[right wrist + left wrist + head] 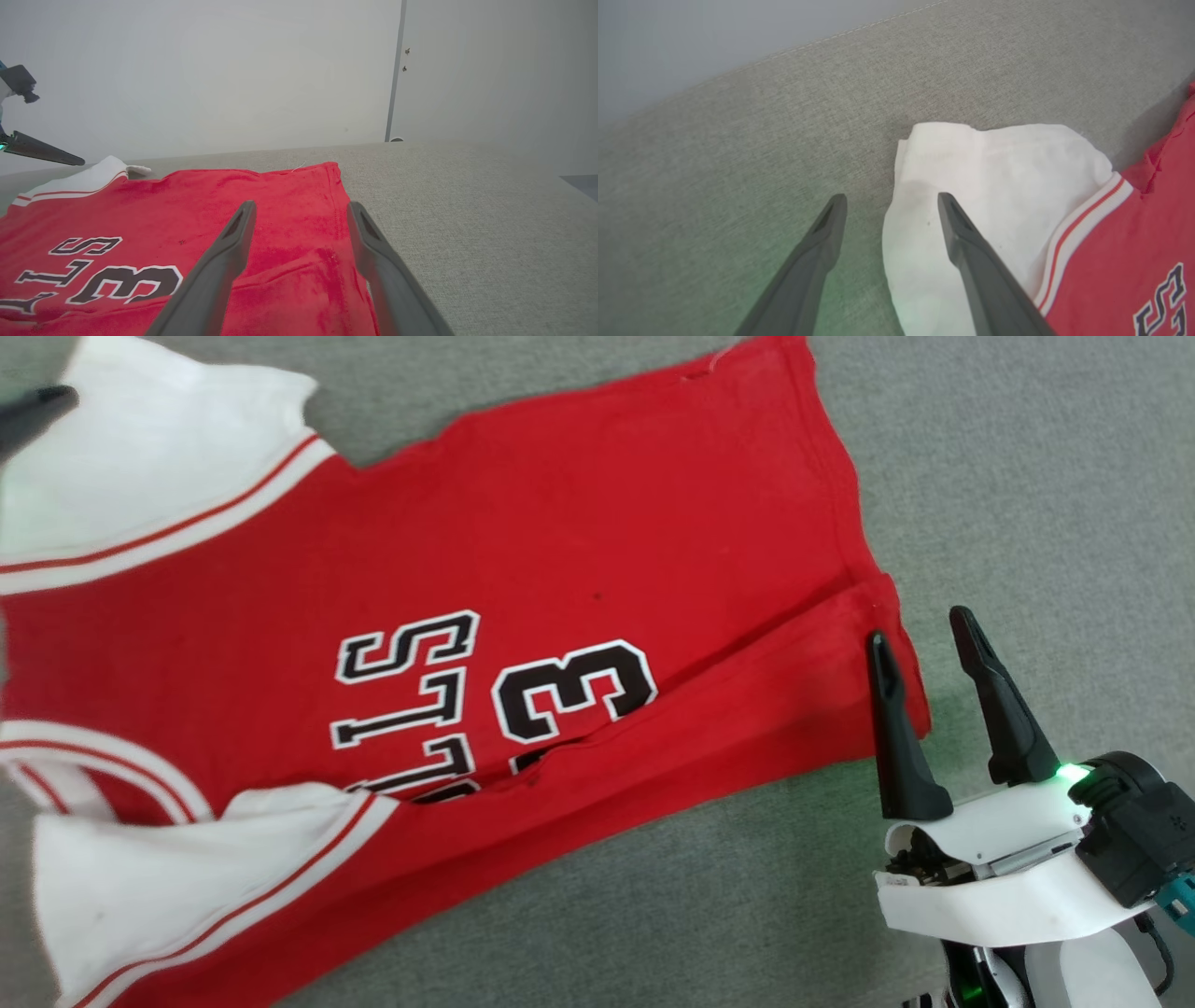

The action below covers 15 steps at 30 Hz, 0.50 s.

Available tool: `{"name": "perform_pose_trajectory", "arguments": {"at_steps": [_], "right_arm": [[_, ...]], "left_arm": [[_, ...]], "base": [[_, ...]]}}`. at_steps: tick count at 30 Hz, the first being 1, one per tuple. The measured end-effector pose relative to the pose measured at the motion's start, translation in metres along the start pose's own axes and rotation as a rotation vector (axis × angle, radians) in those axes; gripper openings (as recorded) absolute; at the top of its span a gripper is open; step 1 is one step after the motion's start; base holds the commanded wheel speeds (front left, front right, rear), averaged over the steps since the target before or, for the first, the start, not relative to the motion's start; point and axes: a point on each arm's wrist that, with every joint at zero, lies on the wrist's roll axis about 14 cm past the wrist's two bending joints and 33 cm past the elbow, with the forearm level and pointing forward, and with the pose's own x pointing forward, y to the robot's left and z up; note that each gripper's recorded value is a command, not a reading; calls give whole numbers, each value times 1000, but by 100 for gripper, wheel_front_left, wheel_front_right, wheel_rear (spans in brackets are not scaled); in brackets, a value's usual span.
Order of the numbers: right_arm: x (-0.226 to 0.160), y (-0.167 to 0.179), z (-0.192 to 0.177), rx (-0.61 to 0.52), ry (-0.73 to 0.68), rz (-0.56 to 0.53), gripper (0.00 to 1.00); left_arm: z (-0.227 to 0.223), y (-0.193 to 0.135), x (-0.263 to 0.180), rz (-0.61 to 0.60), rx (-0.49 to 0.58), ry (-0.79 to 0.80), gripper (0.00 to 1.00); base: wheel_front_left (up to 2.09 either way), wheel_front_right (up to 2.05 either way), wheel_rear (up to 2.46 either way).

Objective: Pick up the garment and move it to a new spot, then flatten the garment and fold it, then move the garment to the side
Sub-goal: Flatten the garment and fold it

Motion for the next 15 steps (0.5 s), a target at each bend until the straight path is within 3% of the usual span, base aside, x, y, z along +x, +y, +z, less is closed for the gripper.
{"name": "perform_pose_trajectory", "arguments": {"at_steps": [9,10,11,12,15], "right_arm": [[-1,-8,-6,-1,20,-26,100],[-1,-8,-6,-2,22,-28,100],[0,-9,-7,-3,23,-29,100],[0,-9,-8,-4,25,-30,100],[1,-7,-11,-14,33,-19,100]], "left_arm": [[-19,-13,34,-77,-1,113,100],[-19,-14,35,-84,-3,117,80],[-20,-17,37,-98,-14,119,31],[-20,-18,37,-107,-22,120,0],[-22,-22,36,-125,-34,127,0]], "base": [[0,0,0],[0,0,0],[0,0,0],[0,0,0],[0,0,0]]}}
